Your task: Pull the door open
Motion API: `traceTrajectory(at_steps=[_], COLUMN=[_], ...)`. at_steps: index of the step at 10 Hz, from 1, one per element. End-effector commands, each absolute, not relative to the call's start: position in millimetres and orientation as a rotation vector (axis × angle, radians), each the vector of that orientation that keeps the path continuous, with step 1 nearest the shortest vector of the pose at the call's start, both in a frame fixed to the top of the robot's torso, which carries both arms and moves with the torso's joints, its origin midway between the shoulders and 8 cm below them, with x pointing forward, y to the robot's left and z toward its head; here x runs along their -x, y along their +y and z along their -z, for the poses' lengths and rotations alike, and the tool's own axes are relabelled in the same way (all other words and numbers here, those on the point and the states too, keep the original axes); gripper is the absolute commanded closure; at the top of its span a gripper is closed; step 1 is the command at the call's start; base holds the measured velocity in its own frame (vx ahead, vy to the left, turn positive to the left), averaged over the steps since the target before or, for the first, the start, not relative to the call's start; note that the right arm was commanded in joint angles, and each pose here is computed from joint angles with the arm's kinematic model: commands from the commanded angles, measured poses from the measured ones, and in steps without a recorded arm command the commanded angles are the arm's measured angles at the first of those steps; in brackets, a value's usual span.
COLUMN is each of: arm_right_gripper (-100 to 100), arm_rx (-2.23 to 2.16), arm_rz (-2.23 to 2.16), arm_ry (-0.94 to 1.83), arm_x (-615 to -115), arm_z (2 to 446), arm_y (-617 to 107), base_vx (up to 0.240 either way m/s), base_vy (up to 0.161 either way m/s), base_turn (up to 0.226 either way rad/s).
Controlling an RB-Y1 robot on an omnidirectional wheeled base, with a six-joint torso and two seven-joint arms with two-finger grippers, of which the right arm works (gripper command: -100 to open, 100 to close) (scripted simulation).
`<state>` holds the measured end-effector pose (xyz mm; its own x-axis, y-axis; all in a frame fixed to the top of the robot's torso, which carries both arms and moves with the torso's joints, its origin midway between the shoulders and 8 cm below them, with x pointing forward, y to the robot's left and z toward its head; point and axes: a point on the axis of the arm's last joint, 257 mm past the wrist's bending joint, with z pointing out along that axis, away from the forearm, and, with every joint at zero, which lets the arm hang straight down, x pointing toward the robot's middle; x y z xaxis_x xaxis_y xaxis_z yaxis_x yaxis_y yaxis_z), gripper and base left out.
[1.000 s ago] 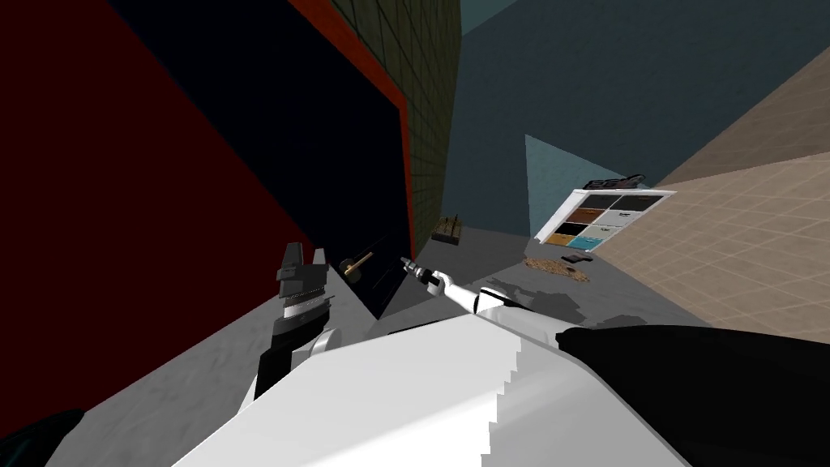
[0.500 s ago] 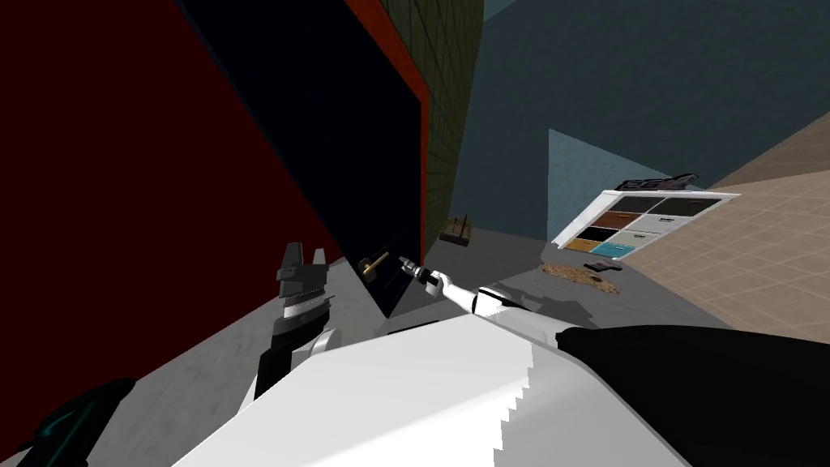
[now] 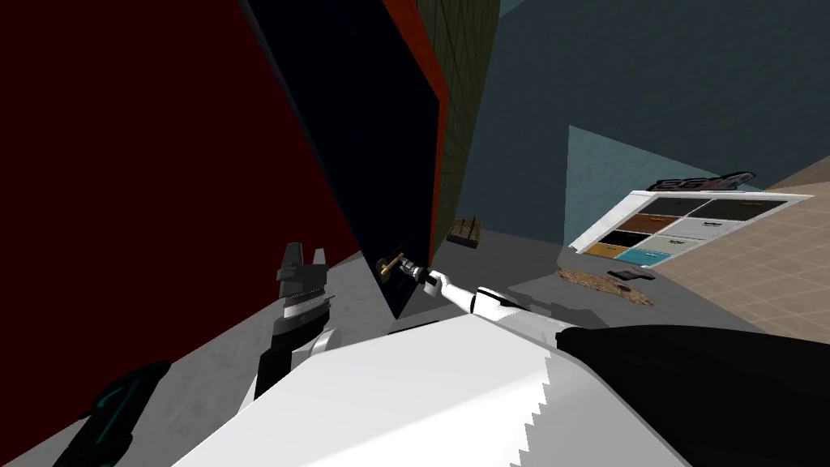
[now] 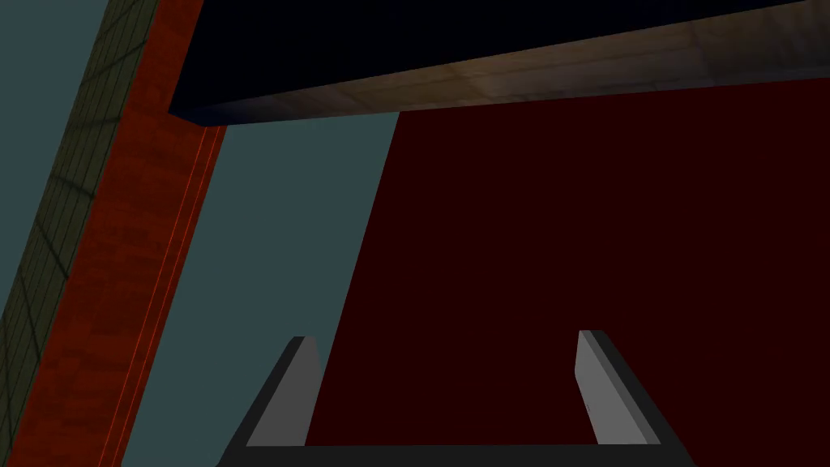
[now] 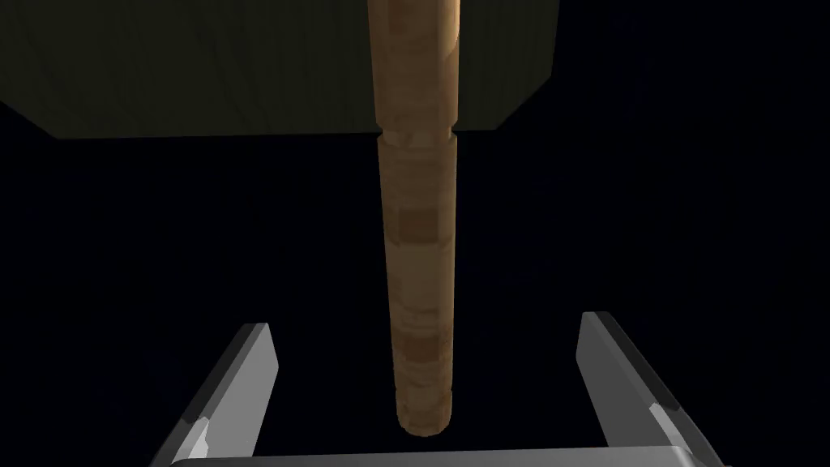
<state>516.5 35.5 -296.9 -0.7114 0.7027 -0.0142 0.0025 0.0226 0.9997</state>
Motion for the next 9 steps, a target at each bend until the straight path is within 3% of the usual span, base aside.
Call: traceTrajectory(at_steps=[1, 3, 4, 9], arm_right_gripper=[-100, -100, 100, 100], arm_rx=[-0.719, -0.719, -0.719, -0.719], arm_rz=[-1.754, -1.756, -1.756, -1.756], arm_ry=[1.777, 1.776, 1.776, 1.776], arm_x=[-515.8, -515.1, -515.1, -515.1], arm_z=[294.3, 294.0, 294.0, 294.0], arm_y=[39.2, 40.0, 40.0, 40.0], base_vx=[0.086, 0.067, -0.005, -0.009], base_vy=[0.186, 0.137, -0.009, -0.016], base_turn=[0.096, 0.044, -0.009, 0.003])
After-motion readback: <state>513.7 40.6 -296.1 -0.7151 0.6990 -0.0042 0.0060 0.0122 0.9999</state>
